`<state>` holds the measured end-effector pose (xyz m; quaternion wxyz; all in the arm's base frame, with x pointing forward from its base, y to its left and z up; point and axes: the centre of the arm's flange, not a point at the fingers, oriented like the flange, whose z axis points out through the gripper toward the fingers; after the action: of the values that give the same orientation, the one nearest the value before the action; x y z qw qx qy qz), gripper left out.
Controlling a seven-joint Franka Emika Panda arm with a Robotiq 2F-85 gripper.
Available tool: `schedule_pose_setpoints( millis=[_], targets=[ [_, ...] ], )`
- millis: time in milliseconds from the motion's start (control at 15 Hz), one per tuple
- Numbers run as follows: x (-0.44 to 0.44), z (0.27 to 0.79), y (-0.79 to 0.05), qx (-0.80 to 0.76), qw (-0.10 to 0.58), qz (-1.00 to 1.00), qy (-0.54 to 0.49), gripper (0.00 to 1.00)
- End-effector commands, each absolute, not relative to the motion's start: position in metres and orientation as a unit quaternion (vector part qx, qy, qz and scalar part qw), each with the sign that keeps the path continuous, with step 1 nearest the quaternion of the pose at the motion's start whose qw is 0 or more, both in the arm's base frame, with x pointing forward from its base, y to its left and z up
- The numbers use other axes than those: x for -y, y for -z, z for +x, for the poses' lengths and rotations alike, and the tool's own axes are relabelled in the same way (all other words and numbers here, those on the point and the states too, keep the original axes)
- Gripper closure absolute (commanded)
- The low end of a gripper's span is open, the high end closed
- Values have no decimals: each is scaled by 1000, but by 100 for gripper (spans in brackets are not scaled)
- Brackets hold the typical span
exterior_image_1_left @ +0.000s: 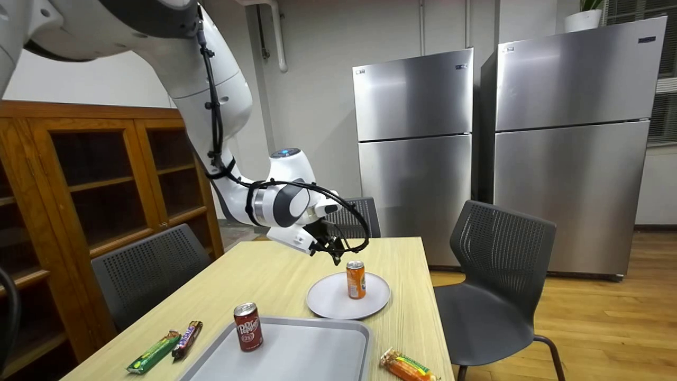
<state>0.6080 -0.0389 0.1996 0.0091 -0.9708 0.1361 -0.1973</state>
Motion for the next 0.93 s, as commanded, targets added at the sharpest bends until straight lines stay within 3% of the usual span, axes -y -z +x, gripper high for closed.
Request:
schedule_pose_setpoints(
  millis=[0, 867],
  targets=[
    [52, 639, -192, -141, -1, -971, 192, 0],
    [76, 692, -167, -150, -13, -972, 182, 0]
  ],
)
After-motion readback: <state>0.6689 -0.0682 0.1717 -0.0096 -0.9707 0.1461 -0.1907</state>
